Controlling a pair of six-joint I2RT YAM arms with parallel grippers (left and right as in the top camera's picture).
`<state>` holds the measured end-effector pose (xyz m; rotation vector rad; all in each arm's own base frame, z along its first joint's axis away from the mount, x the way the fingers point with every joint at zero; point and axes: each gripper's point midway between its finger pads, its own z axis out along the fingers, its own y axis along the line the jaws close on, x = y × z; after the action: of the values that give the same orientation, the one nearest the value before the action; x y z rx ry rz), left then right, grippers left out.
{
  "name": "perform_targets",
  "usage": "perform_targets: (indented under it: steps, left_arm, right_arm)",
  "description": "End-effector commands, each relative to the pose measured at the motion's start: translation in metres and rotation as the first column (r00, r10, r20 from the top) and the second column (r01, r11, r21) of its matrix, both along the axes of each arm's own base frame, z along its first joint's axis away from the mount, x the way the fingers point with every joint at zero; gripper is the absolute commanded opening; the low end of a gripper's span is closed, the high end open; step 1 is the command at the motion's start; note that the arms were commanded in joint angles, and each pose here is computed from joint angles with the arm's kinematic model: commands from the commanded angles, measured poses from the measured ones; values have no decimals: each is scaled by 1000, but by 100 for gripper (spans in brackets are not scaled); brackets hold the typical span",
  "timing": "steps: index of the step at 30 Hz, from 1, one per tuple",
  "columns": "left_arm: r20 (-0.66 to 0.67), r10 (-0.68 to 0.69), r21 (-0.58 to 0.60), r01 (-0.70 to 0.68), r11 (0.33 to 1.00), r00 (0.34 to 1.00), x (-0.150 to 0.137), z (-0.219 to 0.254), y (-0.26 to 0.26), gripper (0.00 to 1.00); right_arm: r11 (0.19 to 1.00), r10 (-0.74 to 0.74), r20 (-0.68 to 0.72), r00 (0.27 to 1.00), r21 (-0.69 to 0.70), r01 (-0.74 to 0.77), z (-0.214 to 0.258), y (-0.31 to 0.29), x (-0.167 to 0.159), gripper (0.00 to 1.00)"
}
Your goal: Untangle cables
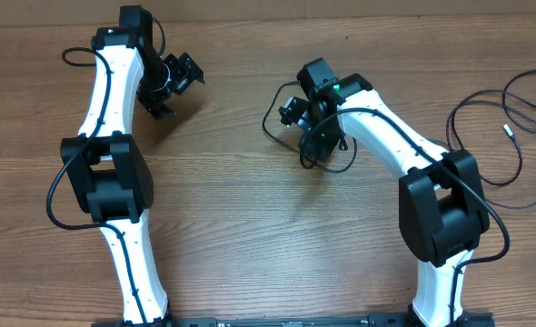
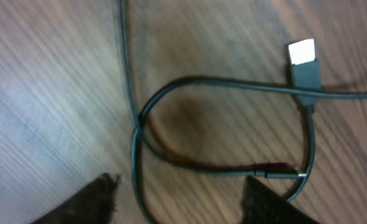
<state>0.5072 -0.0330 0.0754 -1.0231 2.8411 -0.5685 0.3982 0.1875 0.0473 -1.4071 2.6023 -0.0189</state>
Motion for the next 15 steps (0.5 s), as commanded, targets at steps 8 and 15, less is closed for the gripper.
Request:
perform_targets:
  steps: [8,15]
  left_arm:
    - [8,-21,8,21,1000,1000,-1,2,0,100]
    - [8,-21,8,21,1000,1000,-1,2,0,100]
  right_arm:
    - [970,-220,43,975,113,214,-5,14,19,81]
    - [959,-265,-19,964,98,266,-14,10,4,86]
